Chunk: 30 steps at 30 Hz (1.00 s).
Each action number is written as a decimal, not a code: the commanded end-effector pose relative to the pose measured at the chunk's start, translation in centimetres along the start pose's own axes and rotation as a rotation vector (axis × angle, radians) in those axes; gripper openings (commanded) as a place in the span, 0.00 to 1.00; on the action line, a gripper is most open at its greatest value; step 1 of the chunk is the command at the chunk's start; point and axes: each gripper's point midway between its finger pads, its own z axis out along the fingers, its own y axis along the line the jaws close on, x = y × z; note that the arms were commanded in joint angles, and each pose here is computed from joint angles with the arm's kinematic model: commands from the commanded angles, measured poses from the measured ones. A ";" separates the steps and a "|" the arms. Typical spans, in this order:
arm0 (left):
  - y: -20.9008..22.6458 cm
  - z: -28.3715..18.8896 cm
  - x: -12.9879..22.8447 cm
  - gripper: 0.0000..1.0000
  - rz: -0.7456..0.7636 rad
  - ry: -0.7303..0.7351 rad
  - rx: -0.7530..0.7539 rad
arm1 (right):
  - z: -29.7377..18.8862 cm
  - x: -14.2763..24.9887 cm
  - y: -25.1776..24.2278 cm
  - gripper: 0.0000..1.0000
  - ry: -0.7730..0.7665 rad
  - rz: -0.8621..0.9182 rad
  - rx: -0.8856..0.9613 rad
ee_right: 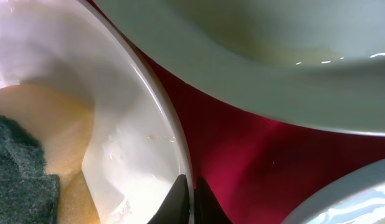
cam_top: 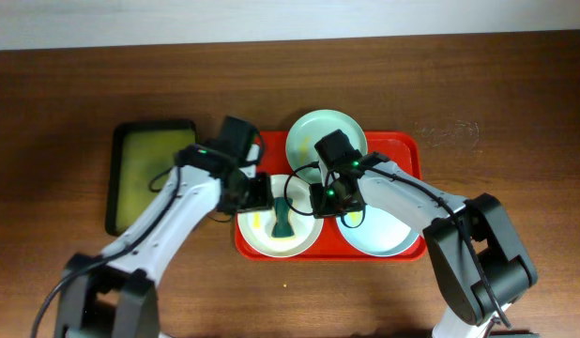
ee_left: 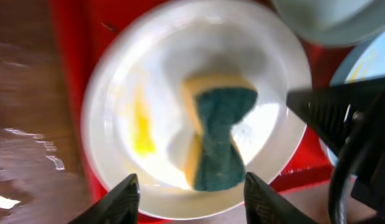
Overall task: Clean dirty plates on tray and stack at the side
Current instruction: 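Scrub the white plate with the sponge in the left gripper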
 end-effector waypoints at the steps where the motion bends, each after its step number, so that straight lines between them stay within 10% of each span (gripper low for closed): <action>1: -1.5 2.6 2.0 0.45 0.060 0.101 0.026 | 0.5 0.5 -0.1 0.04 0.020 -0.004 0.002; 18: -2.1 7.9 2.5 0.42 0.121 0.121 -0.087 | 0.5 0.5 -0.2 0.04 0.020 -0.005 0.004; 30: 2.8 6.8 0.3 0.00 0.097 0.005 -0.367 | 0.5 0.7 -0.3 0.04 0.025 -0.010 0.012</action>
